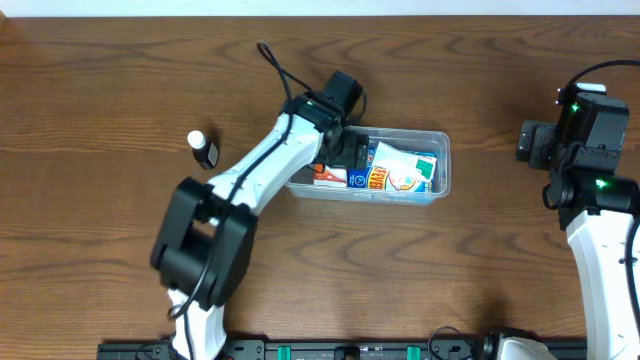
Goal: Pack container
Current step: 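Open the left gripper and move it left toward the green Zam-Buk box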
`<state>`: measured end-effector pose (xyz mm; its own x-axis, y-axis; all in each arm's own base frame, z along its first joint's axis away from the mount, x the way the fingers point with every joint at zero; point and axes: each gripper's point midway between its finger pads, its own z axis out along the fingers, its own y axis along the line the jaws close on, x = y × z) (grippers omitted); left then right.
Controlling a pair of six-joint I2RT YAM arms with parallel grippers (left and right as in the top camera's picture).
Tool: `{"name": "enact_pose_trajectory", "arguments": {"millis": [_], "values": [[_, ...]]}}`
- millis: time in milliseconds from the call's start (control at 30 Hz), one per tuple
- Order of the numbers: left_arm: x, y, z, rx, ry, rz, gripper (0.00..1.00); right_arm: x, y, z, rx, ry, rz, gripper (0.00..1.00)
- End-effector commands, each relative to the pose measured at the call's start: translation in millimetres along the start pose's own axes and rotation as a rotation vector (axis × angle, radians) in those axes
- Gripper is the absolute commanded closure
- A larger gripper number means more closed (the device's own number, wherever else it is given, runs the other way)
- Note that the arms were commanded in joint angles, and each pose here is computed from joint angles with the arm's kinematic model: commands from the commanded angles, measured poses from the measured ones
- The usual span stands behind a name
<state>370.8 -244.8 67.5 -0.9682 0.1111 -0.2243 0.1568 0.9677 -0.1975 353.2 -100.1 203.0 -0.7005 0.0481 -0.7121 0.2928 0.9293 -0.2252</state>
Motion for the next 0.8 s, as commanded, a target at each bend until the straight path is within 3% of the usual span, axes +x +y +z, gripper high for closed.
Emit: {"name": "enact_pose_trajectory", "arguments": {"millis": [0,200,400,600,767], "values": [[-21,-17,-62,0.061,-0.138,0.075,0.00,-2,-5,-2,0.016,-0.005,0.018,0.01],[-10,-8,-137,0.070,-0.226,0.148,0.02,-2,-5,-2,0.016,-0.005,0.018,0.01],[26,77,-189,-0.149,-0.191,-0.013,0.02,-1,-5,-2,0.015,-0.005,0.018,0.01],[67,141,-189,-0.248,0.003,0.014,0.02,-2,-5,-2,0.016,-0.005,0.018,0.01],[73,183,-154,-0.273,0.031,-0.009,0.02,-2,-5,-2,0.016,-0.005,0.018,0.01]]}}
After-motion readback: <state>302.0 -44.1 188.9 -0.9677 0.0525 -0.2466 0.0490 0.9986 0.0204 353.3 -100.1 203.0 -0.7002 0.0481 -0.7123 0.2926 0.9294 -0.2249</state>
